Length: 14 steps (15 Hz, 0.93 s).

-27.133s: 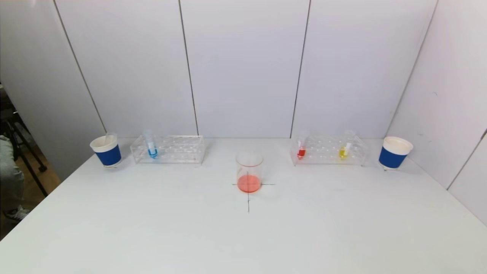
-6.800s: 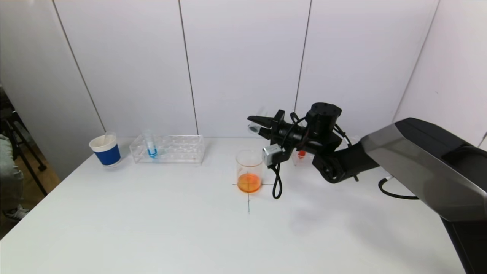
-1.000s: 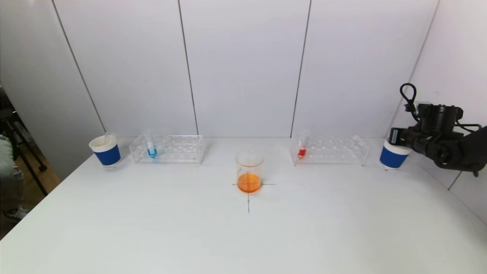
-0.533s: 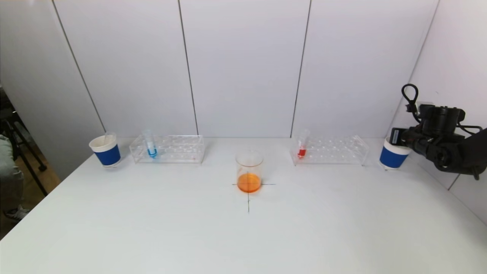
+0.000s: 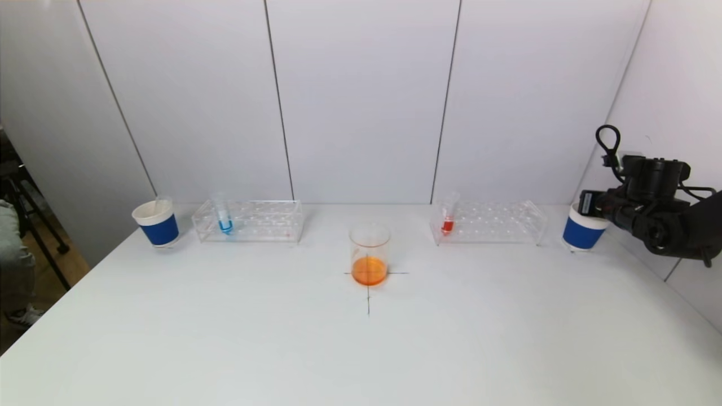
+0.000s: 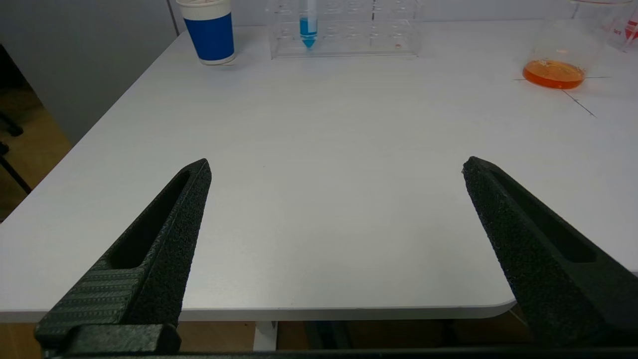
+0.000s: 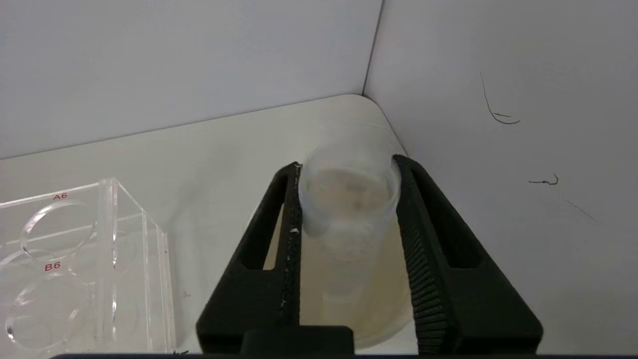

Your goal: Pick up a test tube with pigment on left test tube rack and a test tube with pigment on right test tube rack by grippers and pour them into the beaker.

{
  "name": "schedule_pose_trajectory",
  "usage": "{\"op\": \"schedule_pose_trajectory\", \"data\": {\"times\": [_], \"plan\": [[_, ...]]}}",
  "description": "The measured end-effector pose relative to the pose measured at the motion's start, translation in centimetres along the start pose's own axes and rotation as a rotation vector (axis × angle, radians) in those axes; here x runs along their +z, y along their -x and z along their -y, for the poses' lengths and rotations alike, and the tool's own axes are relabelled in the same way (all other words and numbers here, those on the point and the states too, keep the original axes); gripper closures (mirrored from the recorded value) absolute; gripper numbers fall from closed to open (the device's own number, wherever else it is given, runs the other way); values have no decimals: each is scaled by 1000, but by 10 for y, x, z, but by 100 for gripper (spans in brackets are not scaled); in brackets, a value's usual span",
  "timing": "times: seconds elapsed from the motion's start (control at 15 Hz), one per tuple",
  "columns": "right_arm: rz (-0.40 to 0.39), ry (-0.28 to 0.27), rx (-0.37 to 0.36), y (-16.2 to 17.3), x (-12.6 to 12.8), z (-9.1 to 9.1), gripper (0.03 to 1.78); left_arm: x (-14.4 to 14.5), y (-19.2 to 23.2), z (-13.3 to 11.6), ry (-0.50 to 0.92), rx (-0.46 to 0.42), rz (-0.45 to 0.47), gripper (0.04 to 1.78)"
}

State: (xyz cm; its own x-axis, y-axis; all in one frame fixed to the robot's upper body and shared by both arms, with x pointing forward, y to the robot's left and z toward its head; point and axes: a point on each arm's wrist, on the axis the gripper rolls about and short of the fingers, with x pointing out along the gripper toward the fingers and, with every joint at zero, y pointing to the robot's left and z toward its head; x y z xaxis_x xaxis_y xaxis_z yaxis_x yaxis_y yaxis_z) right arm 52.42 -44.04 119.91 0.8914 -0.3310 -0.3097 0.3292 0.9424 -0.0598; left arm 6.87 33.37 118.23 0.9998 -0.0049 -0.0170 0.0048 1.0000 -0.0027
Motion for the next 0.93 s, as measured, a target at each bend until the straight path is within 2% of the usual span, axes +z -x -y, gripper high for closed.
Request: {"op": "schedule_pose_trajectory", "data": {"times": [0.27, 0.47, 0.6, 0.73, 0.93], "plan": [[4, 0, 0, 1, 2, 0, 43, 0, 0, 0, 0, 0, 0, 6], [10, -1, 0, 3, 5, 1, 13, 0, 0, 0, 0, 0, 0, 6], [16, -1, 1, 11, 9, 1, 4, 0, 0, 0, 0, 0, 0, 6], [28, 3, 12, 28, 18, -2, 4, 0, 0, 0, 0, 0, 0, 6], [47, 16, 61, 79, 31, -15, 4, 0, 0, 0, 0, 0, 0, 6]]}}
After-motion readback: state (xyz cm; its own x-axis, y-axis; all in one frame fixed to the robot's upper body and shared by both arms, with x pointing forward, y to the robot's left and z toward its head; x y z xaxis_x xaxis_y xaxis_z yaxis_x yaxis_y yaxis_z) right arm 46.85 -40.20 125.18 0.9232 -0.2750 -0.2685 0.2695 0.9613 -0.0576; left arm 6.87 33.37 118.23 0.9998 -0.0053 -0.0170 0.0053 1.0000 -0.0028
